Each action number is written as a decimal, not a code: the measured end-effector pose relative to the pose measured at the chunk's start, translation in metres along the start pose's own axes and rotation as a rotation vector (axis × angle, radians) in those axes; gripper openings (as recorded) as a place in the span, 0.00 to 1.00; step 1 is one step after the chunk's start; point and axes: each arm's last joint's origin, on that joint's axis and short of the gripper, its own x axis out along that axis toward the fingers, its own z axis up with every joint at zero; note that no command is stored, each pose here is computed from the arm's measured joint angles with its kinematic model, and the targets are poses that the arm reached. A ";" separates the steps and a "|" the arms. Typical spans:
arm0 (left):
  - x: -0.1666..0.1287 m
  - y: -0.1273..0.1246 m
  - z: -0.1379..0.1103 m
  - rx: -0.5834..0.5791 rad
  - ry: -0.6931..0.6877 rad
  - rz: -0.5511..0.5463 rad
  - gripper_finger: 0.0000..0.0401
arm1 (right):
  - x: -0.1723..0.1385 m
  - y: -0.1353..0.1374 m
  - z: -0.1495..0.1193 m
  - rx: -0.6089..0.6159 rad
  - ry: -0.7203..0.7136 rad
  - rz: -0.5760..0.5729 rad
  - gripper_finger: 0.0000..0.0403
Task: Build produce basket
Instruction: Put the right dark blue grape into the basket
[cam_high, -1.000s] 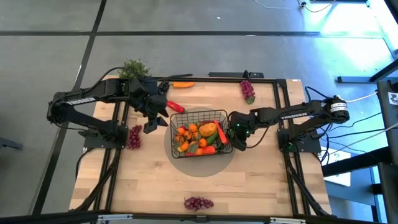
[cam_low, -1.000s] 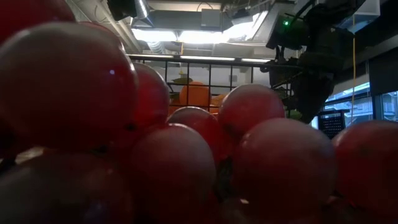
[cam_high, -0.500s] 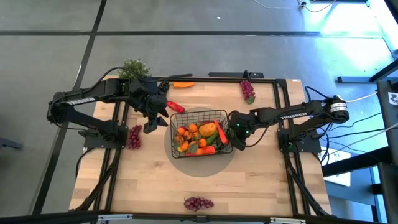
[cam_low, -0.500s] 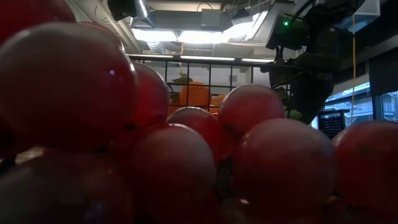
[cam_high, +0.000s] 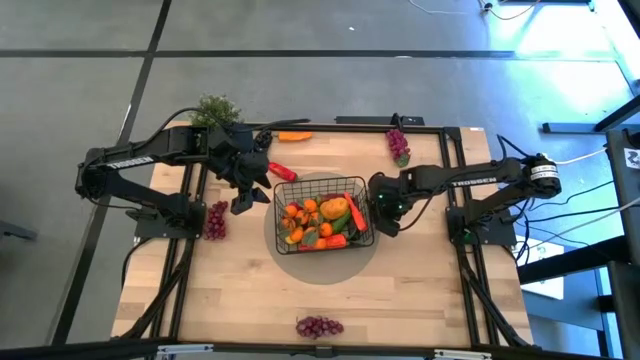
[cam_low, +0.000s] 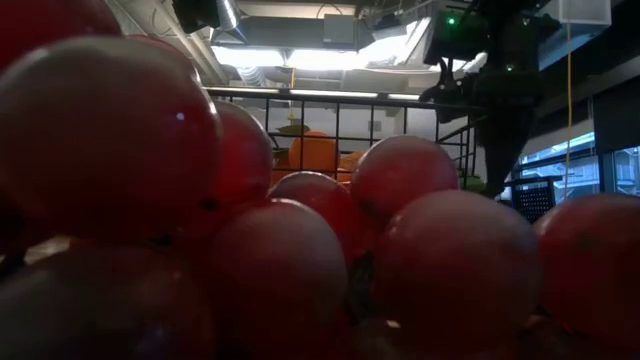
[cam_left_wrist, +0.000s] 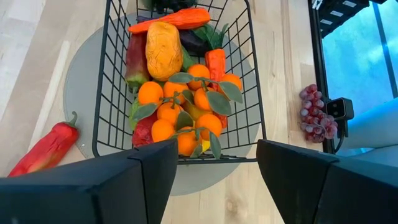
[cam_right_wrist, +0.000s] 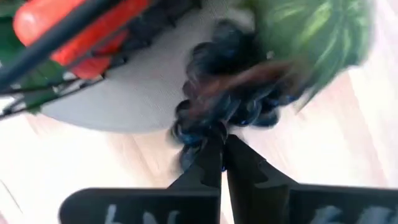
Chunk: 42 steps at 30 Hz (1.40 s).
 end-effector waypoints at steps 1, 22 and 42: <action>0.000 0.000 0.000 0.000 0.000 0.000 0.52 | -0.002 0.000 0.000 0.003 0.012 -0.012 0.00; 0.000 0.000 0.000 0.002 0.000 0.000 0.52 | -0.098 0.008 0.022 0.023 -0.039 -0.220 0.00; 0.000 0.000 0.000 0.003 0.000 0.000 0.52 | -0.102 0.037 0.072 -0.113 -0.329 -0.158 0.00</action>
